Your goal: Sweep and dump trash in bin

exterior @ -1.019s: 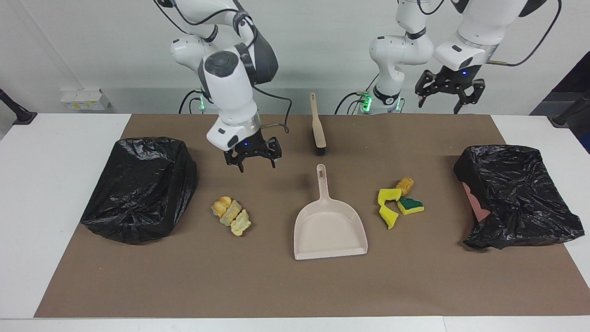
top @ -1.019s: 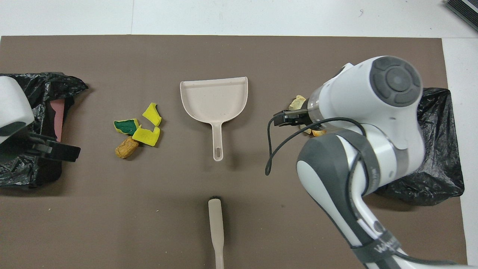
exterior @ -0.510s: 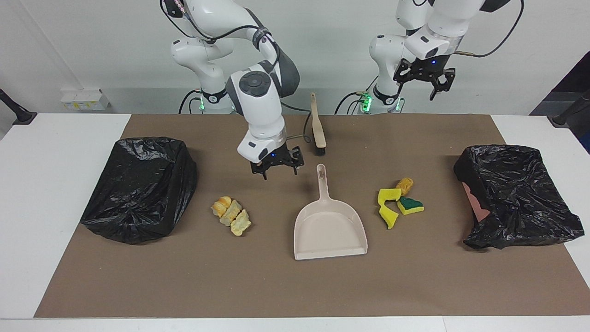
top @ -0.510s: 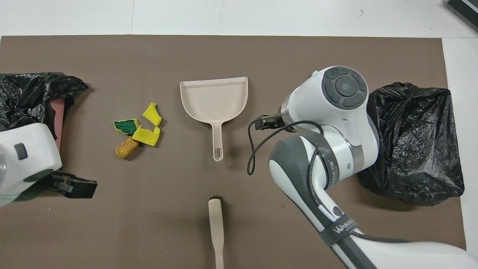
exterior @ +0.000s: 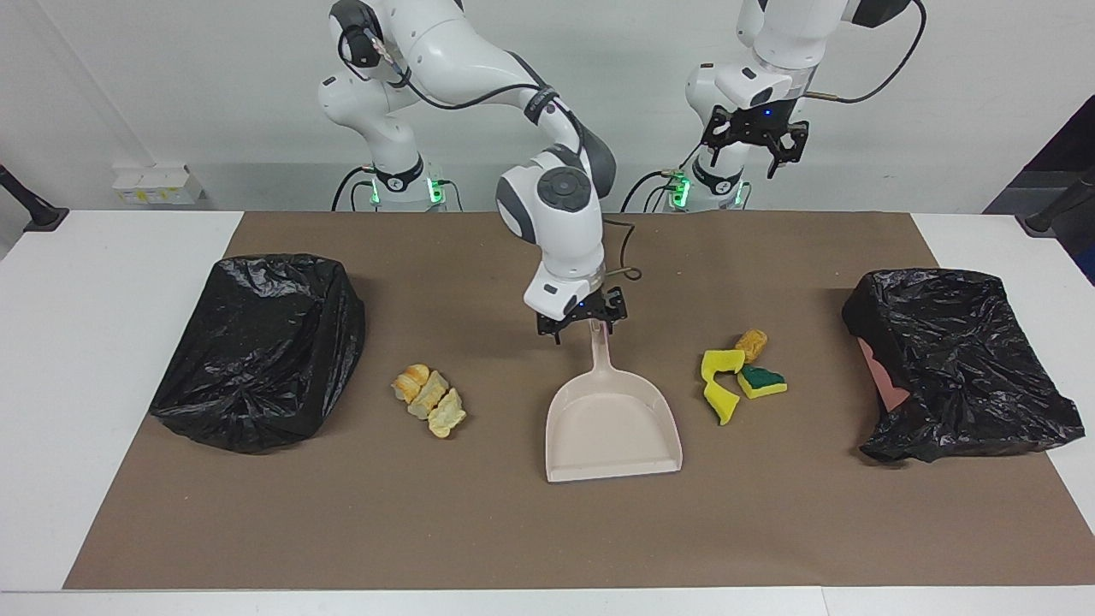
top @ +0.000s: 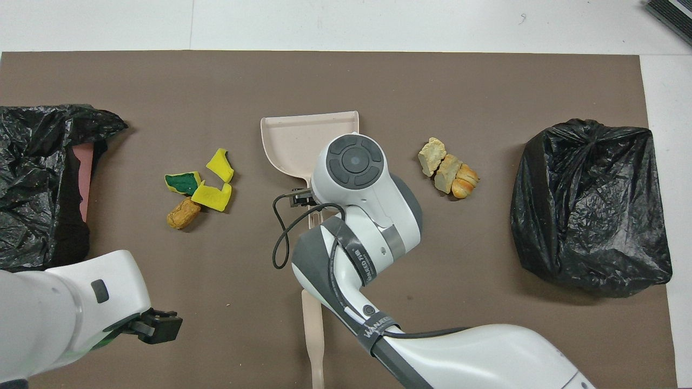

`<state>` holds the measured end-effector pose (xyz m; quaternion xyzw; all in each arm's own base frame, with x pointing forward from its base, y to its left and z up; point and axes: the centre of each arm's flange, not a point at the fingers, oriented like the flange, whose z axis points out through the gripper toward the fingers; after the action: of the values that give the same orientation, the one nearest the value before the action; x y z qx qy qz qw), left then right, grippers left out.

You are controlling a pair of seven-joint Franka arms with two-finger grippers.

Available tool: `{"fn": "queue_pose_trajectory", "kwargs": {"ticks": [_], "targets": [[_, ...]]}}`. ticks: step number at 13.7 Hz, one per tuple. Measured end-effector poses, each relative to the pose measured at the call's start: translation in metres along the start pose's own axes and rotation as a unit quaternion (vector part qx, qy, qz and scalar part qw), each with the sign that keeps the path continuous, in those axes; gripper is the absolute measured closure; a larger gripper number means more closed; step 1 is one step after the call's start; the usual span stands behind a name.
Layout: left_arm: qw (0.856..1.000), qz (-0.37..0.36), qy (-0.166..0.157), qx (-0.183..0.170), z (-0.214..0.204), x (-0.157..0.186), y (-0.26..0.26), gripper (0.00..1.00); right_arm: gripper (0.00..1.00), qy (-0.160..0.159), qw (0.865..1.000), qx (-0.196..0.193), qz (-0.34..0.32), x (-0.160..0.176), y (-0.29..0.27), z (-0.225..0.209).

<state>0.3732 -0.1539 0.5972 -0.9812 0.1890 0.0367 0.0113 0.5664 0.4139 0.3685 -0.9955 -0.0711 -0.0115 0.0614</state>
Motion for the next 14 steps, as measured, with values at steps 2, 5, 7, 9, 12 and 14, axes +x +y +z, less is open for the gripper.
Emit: {"fn": "queue_pose_trajectory", "kwargs": {"ticks": [2,5,7,9,12,14], "targets": [[1.0,0.0,0.001,0.0,0.0,0.0,0.0,0.0,0.0,0.0,1.0,0.0,-0.003,-0.001,-0.005,0.001],[1.0,-0.001,0.001,0.0,-0.001,-0.001,-0.001,0.0,0.0,0.0,1.0,0.0,-0.005,-0.002,-0.006,0.002],[1.0,-0.001,0.001,0.0,-0.001,-0.001,-0.001,0.0,0.0,0.001,1.0,0.001,-0.007,-0.002,-0.008,0.004],[1.0,-0.001,0.001,-0.001,0.0,-0.001,-0.001,0.0,0.06,0.001,1.0,0.0,-0.01,-0.004,-0.012,0.01],[1.0,-0.001,0.001,-0.001,0.0,-0.001,-0.001,0.0,0.41,-0.005,1.0,-0.002,-0.013,-0.006,-0.015,0.019],[1.0,-0.001,0.0,-0.001,0.0,-0.001,-0.001,0.0,0.63,-0.006,1.0,-0.003,-0.009,-0.006,-0.014,0.02]]}}
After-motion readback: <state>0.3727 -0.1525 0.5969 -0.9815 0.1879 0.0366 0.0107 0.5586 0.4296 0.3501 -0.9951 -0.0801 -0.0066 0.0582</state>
